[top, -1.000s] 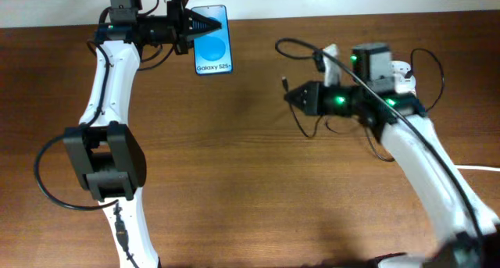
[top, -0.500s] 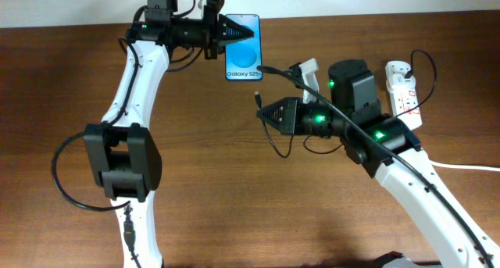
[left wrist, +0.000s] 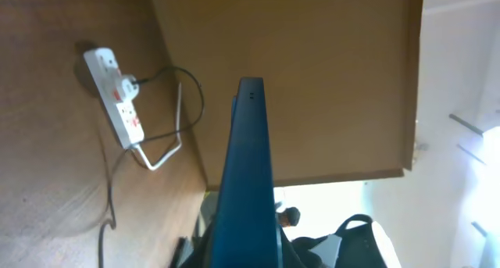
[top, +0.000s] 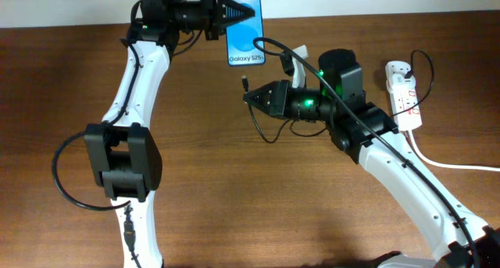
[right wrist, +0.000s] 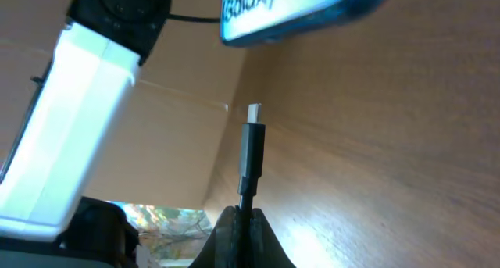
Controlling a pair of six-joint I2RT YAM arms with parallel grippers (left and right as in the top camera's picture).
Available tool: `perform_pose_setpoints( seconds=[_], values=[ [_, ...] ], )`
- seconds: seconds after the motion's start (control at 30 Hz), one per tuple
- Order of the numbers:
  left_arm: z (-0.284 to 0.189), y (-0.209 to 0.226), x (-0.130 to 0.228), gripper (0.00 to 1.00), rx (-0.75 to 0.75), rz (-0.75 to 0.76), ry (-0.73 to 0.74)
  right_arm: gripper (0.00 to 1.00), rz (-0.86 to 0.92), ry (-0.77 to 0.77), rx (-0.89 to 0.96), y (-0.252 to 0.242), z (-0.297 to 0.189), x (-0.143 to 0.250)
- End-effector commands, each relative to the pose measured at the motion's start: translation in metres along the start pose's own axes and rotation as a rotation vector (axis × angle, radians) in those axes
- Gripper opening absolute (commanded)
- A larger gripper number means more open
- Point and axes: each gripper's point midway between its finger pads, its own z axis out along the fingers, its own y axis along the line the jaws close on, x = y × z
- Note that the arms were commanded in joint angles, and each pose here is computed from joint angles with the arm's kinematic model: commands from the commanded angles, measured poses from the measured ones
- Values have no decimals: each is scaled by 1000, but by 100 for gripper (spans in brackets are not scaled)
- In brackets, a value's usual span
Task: Plug charger to phone and switch on socket
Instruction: 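Lift the cable end with the right gripper into the phone's bottom port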
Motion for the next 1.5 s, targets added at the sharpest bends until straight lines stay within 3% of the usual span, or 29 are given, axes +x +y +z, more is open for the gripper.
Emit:
perform_pose_setpoints(
  seconds=[0.0, 1.47],
  values=[
    [0, -13, 1, 0, 18, -122, 18, 4, -8, 3, -48, 4, -6, -6],
    [11, -21, 9, 0, 34, -100, 64, 4, 25, -119, -52, -1, -25, -42]
  ],
)
